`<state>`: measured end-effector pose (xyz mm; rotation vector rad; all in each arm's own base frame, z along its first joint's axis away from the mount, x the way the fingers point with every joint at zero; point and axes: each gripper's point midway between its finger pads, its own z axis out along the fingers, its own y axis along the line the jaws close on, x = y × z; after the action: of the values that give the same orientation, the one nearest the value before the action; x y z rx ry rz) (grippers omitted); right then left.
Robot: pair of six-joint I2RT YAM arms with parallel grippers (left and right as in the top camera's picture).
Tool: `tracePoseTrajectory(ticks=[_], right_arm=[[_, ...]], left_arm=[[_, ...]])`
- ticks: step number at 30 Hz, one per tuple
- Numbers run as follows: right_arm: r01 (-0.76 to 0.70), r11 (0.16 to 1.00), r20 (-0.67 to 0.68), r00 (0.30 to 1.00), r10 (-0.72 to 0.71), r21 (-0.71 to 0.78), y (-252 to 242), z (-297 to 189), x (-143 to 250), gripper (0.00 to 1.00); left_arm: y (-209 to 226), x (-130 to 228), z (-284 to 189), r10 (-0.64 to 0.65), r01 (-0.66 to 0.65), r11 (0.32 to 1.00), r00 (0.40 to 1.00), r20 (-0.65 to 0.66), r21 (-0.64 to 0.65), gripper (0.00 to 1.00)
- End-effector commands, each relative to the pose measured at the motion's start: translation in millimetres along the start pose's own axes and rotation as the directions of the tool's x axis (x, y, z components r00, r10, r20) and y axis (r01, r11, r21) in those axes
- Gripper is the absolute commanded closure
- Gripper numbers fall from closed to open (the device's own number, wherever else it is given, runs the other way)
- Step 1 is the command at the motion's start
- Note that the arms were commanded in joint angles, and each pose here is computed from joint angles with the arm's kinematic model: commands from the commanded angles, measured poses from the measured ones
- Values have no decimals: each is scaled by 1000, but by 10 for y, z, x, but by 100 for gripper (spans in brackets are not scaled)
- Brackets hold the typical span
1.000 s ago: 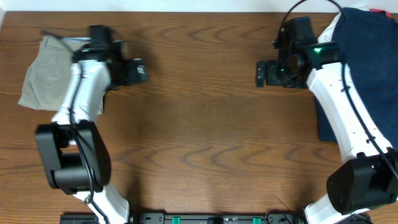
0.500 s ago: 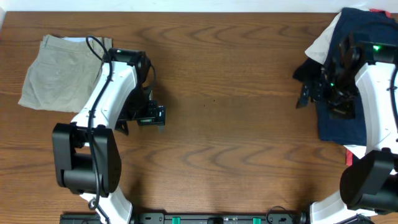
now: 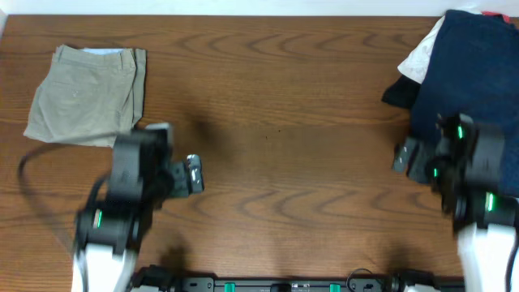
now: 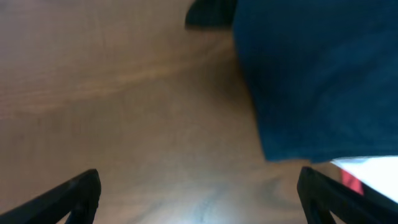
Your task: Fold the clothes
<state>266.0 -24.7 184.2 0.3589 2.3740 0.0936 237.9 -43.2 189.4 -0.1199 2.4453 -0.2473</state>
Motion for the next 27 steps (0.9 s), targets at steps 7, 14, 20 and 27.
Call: tracePoseTrajectory(ticks=[7, 14, 20, 27], right_arm=[[-11, 1000, 106, 994, 11, -4, -129, -205, 570, 1], [-17, 999, -74, 997, 20, 35, -230, -240, 1082, 1], [-17, 999, -119, 993, 23, 48, -257, -250, 1193, 1], [-14, 998, -107, 994, 20, 60, -280, -260, 1185, 1]], left_arm=[[17, 53, -470, -10, -4, 999, 967, 256, 52, 2], [18, 73, -542, -10, -6, 998, 960, 279, 58, 2], [18, 73, -542, -10, -6, 998, 960, 279, 58, 2], [18, 73, -542, -10, -6, 998, 960, 279, 58, 2]])
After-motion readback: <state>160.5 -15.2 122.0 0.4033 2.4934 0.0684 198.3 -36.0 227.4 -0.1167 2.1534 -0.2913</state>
